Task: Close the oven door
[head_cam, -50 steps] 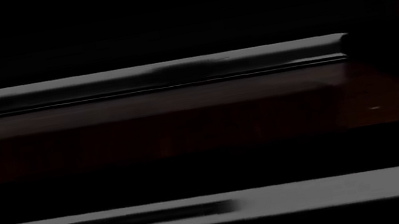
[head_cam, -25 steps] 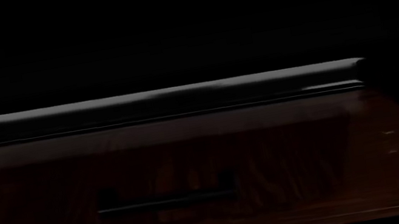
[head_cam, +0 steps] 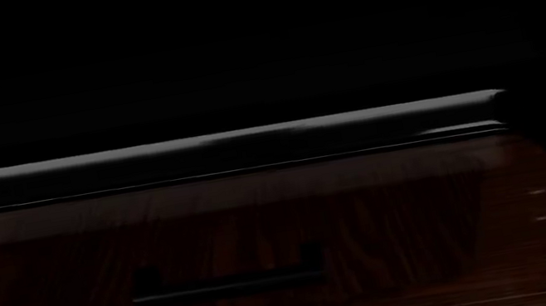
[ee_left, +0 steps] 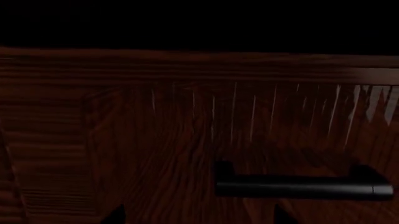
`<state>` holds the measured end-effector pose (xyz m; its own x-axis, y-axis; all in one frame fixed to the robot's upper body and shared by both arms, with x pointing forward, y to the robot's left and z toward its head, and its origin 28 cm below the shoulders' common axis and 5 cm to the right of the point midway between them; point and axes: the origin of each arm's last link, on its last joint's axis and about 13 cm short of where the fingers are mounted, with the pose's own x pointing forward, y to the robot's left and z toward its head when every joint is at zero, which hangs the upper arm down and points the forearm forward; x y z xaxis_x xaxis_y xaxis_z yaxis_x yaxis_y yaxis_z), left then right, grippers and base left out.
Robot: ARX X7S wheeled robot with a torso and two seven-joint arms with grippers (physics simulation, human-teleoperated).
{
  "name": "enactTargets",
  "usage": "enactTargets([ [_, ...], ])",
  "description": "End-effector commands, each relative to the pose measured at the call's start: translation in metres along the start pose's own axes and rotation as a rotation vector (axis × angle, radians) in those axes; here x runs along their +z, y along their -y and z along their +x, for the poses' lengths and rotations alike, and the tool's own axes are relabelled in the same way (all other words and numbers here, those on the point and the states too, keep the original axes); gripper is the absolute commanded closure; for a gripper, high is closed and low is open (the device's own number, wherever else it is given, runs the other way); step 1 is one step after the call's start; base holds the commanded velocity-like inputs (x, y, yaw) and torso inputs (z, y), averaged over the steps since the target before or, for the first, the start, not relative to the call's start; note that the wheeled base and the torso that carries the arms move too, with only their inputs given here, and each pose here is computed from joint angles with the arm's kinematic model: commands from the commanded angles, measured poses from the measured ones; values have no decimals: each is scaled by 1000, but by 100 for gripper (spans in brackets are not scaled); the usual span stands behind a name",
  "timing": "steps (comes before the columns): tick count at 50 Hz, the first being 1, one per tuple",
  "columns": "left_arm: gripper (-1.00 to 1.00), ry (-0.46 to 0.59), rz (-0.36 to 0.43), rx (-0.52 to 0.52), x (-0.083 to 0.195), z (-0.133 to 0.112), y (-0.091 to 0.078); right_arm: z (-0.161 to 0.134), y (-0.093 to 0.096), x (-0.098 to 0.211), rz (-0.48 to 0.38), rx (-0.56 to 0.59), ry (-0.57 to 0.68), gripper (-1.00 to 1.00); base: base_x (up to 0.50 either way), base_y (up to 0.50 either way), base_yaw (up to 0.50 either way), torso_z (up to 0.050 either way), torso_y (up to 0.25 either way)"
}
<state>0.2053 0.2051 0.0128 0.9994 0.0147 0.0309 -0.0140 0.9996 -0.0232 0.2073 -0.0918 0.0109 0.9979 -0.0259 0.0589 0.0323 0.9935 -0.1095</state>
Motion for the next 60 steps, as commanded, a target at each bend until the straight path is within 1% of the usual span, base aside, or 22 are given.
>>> enactTargets([
  [1, -100, 65, 28, -35, 5, -7, 2, 1, 3, 12, 41, 13, 38, -100, 0, 0, 0, 0, 0],
  [4, -100, 83, 27, -31, 11, -7, 2, 2, 3, 18, 38, 18, 35, -100, 0, 0, 0, 0, 0],
  [6, -100, 79, 25, -44, 18, -8, 2, -1, 5, 37, 58, 21, 75, -100, 0, 0, 0, 0, 0],
  [7, -100, 89, 70, -20, 22, -7, 2, -2, 6, 46, 35, 27, 93, -100, 0, 0, 0, 0, 0],
  [11, -100, 85, 15, -36, 51, -8, 3, -1, 9, 57, -31, 25, 123, -100, 0, 0, 0, 0, 0],
  [13, -100, 91, 10, -32, 63, -9, 2, -2, 11, 63, -5, 21, 139, -100, 0, 0, 0, 0, 0],
  [20, -100, 121, -34, -73, 114, -13, 3, 1, 23, 111, -17, 17, 197, -100, 0, 0, 0, 0, 0],
  [22, -100, 110, -12, -61, 122, -13, 3, 2, 26, 122, -13, 16, 210, -100, 0, 0, 0, 0, 0],
  [23, -100, 84, -52, -64, 127, -13, 2, 2, 28, 130, -8, 13, 224, -100, 0, 0, 0, 0, 0],
  [26, -100, 85, -64, -70, 142, -12, 0, 0, 29, 151, -2, 12, 246, -100, 0, 0, 0, 0, 0],
  [33, -100, 130, -83, -81, 175, -5, -3, 2, 37, 175, -14, -4, 272, -100, 0, 0, 0, 0, 2],
  [34, -100, 152, -81, -110, 180, -5, -2, 2, 38, 179, -14, -7, 276, -100, 0, 0, 0, 0, 0],
  [38, -100, 180, -90, -70, 197, -1, -2, -1, 39, 194, -29, -15, 293, -100, 0, 0, 0, 0, 0],
  [42, -100, 161, -102, -81, 211, 4, -1, -1, 41, 206, -36, -23, 295, -100, 0, 0, 0, 0, 0],
  [44, -100, 178, -54, -91, 219, 4, 3, -5, 42, 222, -37, -42, 305, -100, 0, 0, 0, 0, 0],
  [45, -100, 172, -64, -92, 222, 5, 3, -5, 43, 225, -44, -43, 306, -100, 0, 0, 0, 0, 0],
  [48, -100, 199, -56, -104, 241, 9, 6, -5, 45, 240, -69, -45, 320, -100, 0, 0, 0, 0, 0],
  [51, -100, 211, -49, -97, 265, 16, 6, -4, 49, 259, -25, -61, 313, -100, 0, 0, 0, 0, 0],
  [55, -100, 251, -81, -100, 295, 23, 7, 1, 50, 279, -67, -47, 322, -100, 0, 0, 0, 0, 0],
  [56, -100, 260, -59, -91, 300, 27, 9, 3, 50, 286, -62, -34, 330, -100, 0, 0, 0, 0, 0],
  [57, -100, 259, -65, -97, 302, 28, 10, 4, 51, 288, -67, -38, 332, -100, 0, 0, 0, 0, 0],
  [60, -100, 284, -73, -108, 317, 34, 10, 16, 55, 303, -30, -37, 334, -100, 0, 0, 0, 0, 0],
])
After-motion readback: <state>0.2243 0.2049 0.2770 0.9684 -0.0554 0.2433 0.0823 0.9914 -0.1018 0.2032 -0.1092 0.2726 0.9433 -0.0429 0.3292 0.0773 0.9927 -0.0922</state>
